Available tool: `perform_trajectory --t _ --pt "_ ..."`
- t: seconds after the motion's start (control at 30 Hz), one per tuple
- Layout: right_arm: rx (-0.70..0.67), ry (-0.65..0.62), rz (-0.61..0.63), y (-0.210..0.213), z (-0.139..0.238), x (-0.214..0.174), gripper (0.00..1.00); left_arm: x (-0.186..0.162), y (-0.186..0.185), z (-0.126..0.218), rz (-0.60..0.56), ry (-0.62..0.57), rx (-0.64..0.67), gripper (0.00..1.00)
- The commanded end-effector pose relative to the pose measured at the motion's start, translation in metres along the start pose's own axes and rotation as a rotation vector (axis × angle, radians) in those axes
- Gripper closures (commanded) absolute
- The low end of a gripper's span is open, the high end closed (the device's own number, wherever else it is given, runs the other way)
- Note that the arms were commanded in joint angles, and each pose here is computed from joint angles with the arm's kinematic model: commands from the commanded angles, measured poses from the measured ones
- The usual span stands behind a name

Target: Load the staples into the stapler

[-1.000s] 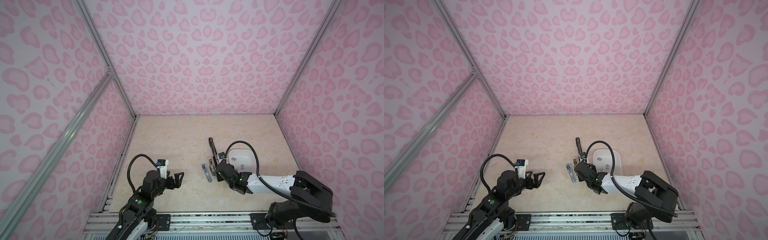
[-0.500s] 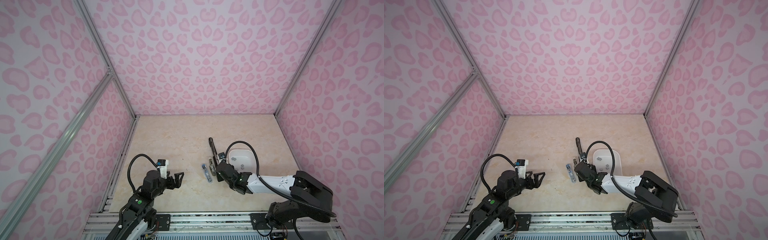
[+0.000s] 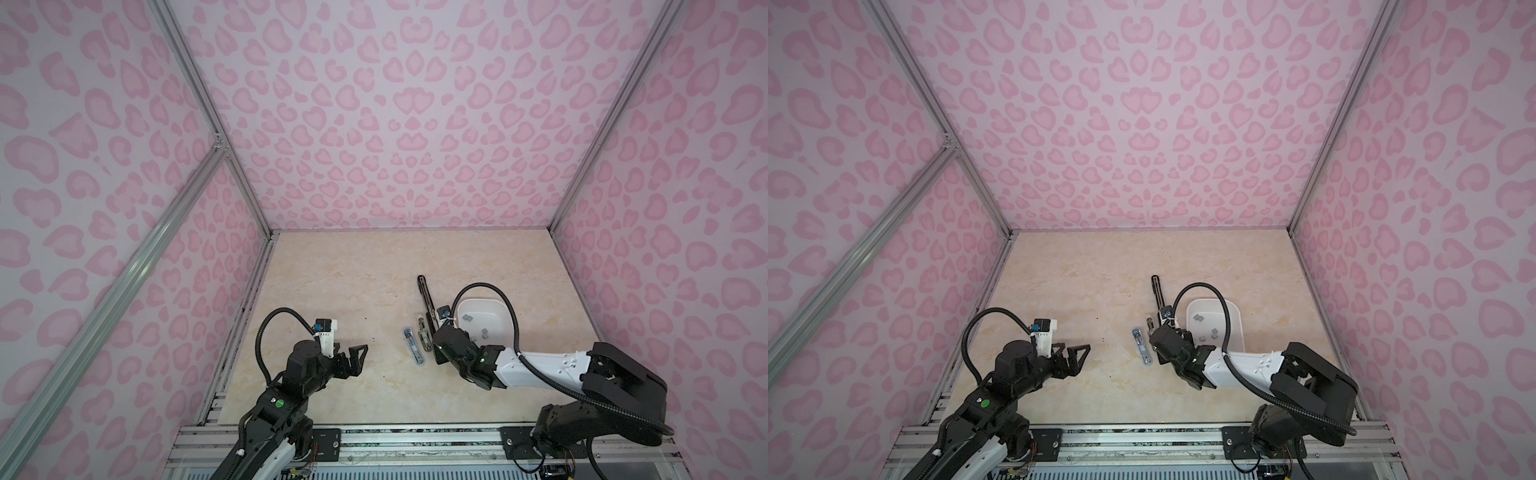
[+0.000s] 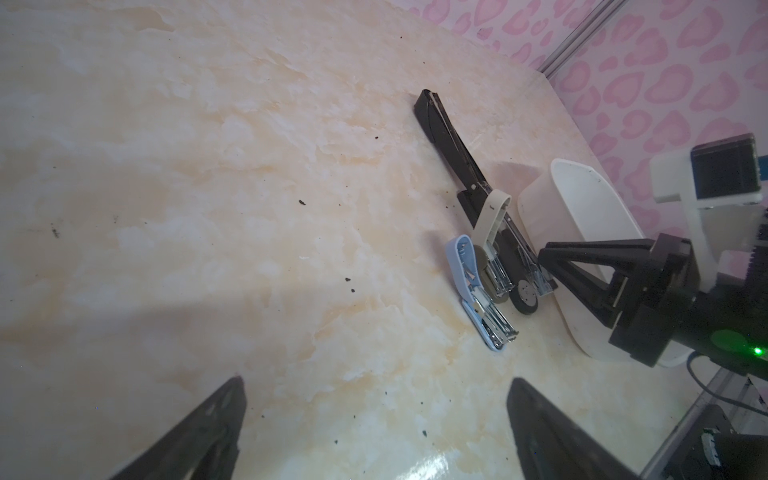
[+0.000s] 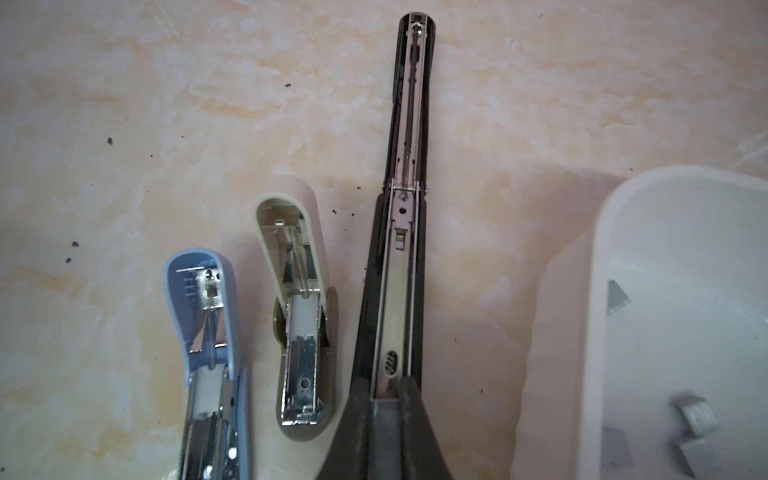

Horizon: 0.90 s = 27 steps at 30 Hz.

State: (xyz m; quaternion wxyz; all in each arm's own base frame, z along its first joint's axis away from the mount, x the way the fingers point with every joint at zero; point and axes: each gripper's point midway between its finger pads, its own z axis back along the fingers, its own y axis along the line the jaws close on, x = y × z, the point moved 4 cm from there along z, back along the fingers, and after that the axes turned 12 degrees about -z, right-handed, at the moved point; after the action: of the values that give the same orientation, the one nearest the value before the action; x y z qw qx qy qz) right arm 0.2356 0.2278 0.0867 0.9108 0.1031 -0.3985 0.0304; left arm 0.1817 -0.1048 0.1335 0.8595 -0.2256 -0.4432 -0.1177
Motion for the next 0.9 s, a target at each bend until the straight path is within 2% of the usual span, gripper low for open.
perform_trajectory --t 0.0,0.87 --pt "-0.004 -0.016 -0.01 -0.001 -0.001 0.0 0.92 0.011 -0.003 0.001 -0.007 -0.044 -0.011 0.01" --pt "-0.006 0.02 -0.037 -0.006 -0.005 -0.012 0.92 0.011 -0.002 0.0 -0.006 -0.04 -0.006 0.01"
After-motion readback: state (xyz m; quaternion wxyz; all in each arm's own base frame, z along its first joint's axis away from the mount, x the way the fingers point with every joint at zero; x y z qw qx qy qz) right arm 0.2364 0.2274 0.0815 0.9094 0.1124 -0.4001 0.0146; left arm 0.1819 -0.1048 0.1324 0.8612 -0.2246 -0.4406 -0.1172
